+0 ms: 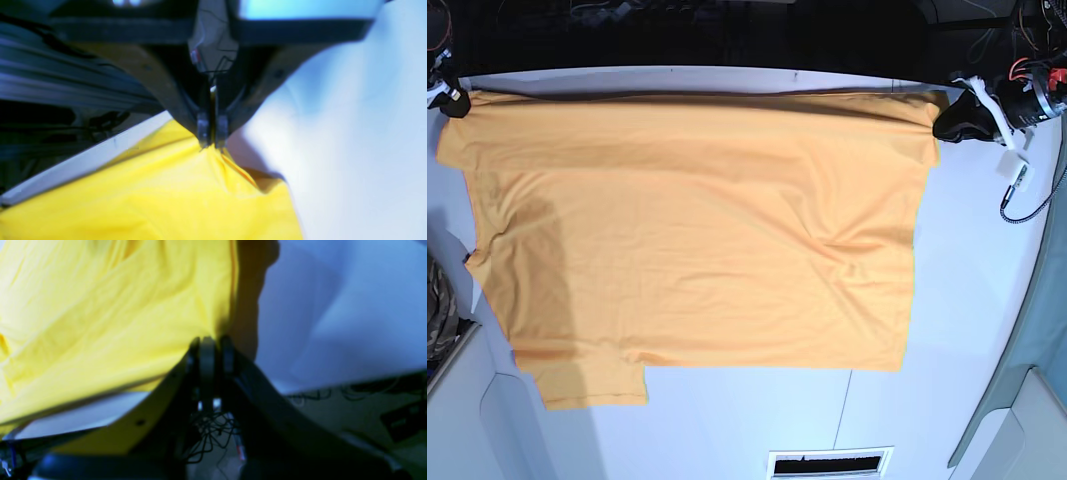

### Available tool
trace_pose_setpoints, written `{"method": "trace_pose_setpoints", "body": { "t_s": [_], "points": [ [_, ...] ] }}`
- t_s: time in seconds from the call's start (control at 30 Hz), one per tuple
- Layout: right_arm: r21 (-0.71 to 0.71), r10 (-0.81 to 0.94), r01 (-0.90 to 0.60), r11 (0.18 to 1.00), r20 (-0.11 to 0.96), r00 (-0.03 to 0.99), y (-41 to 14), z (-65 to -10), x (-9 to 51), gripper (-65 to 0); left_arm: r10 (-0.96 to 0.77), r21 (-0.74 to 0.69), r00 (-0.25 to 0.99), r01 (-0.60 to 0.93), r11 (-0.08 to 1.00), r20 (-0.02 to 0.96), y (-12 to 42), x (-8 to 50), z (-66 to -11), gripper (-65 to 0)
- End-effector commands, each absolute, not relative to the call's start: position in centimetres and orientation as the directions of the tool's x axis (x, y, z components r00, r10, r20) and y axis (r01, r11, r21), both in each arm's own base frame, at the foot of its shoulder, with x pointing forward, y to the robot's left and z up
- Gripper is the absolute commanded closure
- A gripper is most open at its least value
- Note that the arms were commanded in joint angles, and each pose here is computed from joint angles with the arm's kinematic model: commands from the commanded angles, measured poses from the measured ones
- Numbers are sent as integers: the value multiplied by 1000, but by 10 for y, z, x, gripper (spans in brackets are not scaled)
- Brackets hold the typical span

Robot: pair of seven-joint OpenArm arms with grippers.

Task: Layout the t-shirt on the table in an organized manner, then fold the t-shirt properly
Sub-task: 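Lift the shirt's collar edge with both grippers and stretch it taut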

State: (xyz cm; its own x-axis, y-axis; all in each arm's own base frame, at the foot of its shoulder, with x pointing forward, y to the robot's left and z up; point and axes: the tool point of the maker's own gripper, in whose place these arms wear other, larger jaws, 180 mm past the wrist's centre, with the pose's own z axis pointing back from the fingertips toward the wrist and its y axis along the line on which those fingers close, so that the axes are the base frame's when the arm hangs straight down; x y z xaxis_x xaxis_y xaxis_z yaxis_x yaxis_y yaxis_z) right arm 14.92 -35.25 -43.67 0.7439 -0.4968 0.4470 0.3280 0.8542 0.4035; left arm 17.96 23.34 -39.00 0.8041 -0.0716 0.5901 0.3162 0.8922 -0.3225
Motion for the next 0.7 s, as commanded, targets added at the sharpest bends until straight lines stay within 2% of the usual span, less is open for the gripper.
{"method": "trace_pose_setpoints", "body": {
  "t_s": [0.0, 0.27, 0.5, 0.67],
  "points": [
    [389, -484, 315, 866, 491, 724, -366, -421, 153, 0, -82, -294, 772, 336, 895, 631, 240, 190, -375, 0],
    [341, -402, 249, 906, 512, 759, -357, -401, 136, 0, -10, -291, 730, 286, 913, 684, 263, 200, -345, 0],
    [266, -256, 112, 957, 606, 753, -341, -364, 159, 0, 15, -302, 719, 273, 913, 694, 267, 202, -339, 0],
    [240, -216, 78, 968, 631, 745, -337, -353, 166, 0, 23, -307, 712, 273, 912, 702, 267, 204, -337, 0]
  ]
}}
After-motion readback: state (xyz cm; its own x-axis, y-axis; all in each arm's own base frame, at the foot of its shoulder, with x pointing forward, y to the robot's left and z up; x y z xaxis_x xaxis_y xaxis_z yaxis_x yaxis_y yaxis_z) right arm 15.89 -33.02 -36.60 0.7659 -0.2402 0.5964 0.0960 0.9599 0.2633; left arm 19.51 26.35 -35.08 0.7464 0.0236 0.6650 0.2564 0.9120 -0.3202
